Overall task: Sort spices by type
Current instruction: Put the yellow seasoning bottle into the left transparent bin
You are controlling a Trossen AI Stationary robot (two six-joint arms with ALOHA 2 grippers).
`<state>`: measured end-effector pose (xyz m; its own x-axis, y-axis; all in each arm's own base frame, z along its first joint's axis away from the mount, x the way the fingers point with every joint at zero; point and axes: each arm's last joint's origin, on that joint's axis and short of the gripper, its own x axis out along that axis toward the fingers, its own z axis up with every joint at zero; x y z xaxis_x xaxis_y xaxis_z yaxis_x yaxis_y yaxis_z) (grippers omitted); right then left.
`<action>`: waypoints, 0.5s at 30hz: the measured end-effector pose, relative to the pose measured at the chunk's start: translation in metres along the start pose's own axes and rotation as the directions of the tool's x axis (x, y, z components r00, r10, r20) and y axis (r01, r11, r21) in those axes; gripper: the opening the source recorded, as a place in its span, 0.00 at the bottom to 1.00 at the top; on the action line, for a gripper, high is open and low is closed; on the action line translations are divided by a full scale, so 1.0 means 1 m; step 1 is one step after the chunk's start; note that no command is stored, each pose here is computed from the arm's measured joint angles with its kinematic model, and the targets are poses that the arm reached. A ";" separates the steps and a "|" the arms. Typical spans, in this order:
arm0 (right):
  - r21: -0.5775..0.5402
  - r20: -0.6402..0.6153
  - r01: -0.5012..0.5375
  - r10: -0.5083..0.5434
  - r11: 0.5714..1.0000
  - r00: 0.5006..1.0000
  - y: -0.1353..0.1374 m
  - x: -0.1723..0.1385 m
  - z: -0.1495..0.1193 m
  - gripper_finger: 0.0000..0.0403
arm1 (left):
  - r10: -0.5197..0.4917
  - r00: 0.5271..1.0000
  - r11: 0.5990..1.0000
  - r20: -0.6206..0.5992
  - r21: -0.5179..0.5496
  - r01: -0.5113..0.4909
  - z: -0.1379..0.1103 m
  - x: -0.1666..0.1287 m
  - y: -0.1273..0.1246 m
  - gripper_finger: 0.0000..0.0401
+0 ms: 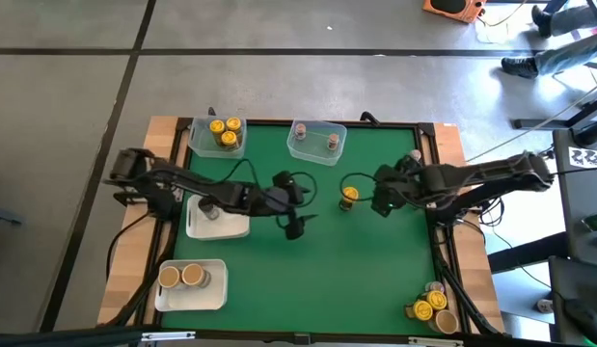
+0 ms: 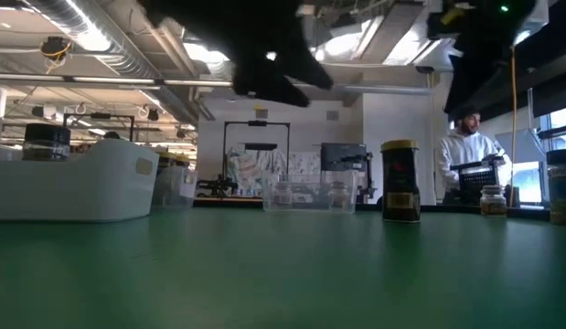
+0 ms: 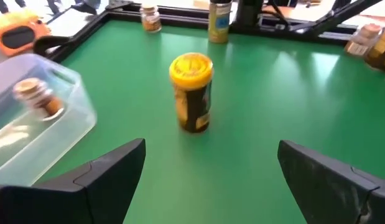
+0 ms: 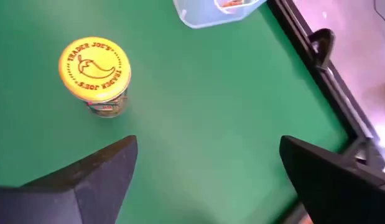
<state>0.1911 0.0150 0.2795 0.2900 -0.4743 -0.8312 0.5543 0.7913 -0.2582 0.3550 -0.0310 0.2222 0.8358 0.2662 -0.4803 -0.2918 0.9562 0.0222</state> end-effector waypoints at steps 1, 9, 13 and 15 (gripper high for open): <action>0.012 0.018 -0.006 0.006 1.000 1.000 -0.001 0.002 -0.006 0.97 | -0.011 1.000 1.000 0.001 -0.006 0.011 0.005 0.006 0.000 0.91; 0.049 0.088 0.042 -0.046 0.998 0.995 -0.006 0.024 -0.036 0.97 | -0.034 0.999 0.998 -0.006 -0.045 0.034 0.040 0.051 -0.008 0.91; 0.062 0.142 0.107 -0.115 0.992 0.983 -0.005 0.030 -0.038 0.97 | -0.019 0.999 0.995 -0.026 -0.094 0.016 0.055 0.071 -0.010 0.91; 0.064 0.147 0.106 -0.114 0.992 0.983 -0.005 0.030 -0.038 0.97 | -0.001 0.999 0.993 -0.049 -0.115 -0.004 0.062 0.081 -0.007 0.91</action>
<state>0.1673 0.0114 0.2373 0.3361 -0.6129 -0.7151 0.6306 0.7104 -0.3125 0.4538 -0.0089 0.2377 0.8124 0.2586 -0.5227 -0.3471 0.9346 -0.0771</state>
